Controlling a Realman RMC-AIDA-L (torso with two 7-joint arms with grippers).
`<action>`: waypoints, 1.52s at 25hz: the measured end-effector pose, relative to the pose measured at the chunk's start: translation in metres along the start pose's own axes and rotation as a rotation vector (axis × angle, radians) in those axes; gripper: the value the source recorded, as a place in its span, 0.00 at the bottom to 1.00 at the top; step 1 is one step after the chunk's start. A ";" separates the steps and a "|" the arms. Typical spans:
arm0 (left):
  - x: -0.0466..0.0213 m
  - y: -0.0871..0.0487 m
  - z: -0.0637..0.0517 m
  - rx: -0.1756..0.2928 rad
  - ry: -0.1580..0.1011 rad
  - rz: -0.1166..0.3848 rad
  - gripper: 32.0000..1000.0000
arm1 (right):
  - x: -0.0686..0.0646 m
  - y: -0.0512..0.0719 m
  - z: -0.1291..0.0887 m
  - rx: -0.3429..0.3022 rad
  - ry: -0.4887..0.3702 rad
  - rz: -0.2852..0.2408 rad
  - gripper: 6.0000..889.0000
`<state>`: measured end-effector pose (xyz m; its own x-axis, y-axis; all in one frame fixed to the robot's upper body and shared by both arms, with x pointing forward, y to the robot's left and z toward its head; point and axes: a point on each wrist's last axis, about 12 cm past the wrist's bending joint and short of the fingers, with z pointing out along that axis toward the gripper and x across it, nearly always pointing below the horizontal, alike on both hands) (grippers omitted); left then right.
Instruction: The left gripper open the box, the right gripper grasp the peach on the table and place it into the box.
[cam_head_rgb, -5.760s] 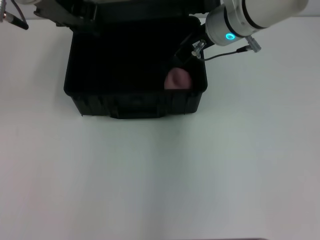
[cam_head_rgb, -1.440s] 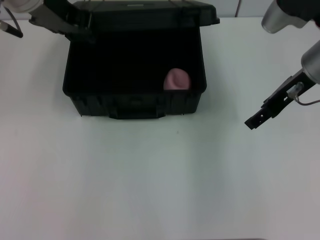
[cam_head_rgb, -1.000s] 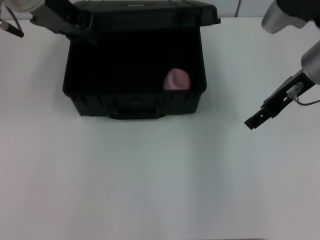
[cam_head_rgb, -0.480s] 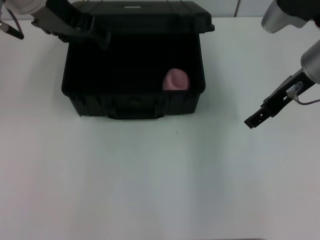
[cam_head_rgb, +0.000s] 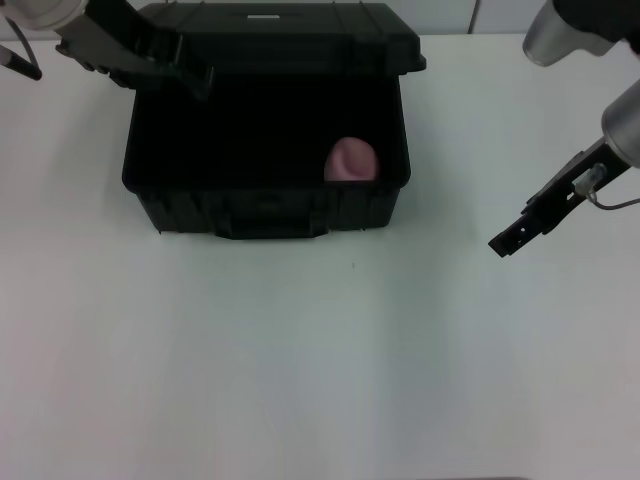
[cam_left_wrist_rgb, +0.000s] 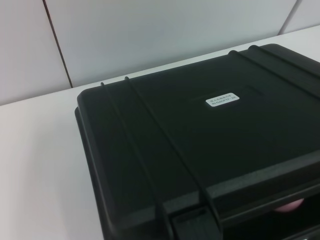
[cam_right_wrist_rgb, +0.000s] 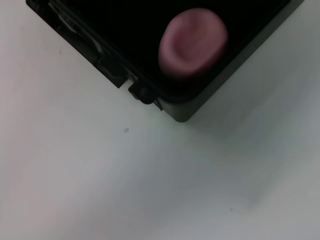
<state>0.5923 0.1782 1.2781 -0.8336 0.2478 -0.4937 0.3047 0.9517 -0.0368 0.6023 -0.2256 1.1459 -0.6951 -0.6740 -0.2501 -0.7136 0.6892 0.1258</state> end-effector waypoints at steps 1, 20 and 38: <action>0.0000 0.000 0.000 -0.001 0.000 0.000 0.85 | 0.000 0.000 0.000 0.000 0.000 0.000 0.96; 0.0000 0.003 0.000 -0.023 0.000 -0.004 0.85 | 0.000 0.000 0.000 -0.001 -0.001 0.000 0.96; -0.0001 0.002 0.000 -0.020 0.001 -0.002 0.86 | 0.000 0.000 0.000 0.000 0.000 0.000 0.96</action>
<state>0.5927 0.1799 1.2785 -0.8346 0.2459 -0.4929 0.2936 0.9557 -0.0203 0.6023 -0.2257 1.1459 -0.6951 -0.6740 -0.2501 -0.7136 0.6892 0.1258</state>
